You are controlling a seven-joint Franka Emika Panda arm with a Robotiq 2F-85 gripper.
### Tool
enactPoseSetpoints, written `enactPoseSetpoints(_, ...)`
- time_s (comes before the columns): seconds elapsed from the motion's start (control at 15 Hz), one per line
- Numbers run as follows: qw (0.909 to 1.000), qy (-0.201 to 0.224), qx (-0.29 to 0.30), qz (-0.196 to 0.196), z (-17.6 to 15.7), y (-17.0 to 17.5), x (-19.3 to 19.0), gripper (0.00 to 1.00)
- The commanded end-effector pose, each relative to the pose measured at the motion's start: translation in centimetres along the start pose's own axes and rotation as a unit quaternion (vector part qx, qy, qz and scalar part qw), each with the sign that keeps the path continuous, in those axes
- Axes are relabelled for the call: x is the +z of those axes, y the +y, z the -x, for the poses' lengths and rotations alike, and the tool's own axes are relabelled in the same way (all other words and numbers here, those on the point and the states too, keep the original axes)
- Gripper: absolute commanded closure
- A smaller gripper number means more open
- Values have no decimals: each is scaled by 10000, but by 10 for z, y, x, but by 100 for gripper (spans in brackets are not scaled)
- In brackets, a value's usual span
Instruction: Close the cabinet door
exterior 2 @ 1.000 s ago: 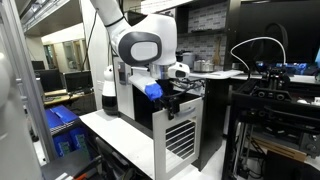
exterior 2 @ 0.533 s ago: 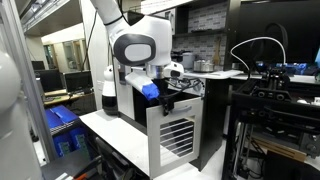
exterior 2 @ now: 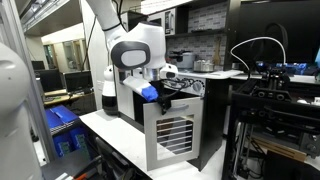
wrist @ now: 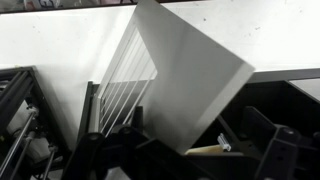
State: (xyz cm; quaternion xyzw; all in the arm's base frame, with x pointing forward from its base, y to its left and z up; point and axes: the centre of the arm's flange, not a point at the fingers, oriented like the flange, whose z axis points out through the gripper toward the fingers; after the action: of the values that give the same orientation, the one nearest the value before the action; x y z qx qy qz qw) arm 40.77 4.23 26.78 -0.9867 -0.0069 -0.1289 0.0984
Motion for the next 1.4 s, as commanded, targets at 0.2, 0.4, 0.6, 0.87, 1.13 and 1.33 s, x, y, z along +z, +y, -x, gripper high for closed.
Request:
enactPoseSetpoints(0.2, 9977, 306, -589, 102, -17, -31, 32, 0)
enactPoseSetpoints(0.4, 9959, 412, -795, 106, -22, -44, 38, 0)
enactPoseSetpoints(0.6, 9949, 582, -809, 138, -32, -51, 43, 0)
enactPoseSetpoints(0.87, 9941, 837, -660, 187, -54, -56, 48, 0)
enactPoseSetpoints(1.13, 9930, 980, -622, 227, -61, -59, 45, 0)
enactPoseSetpoints(1.33, 9935, 860, -645, 367, -58, -61, 35, 0)
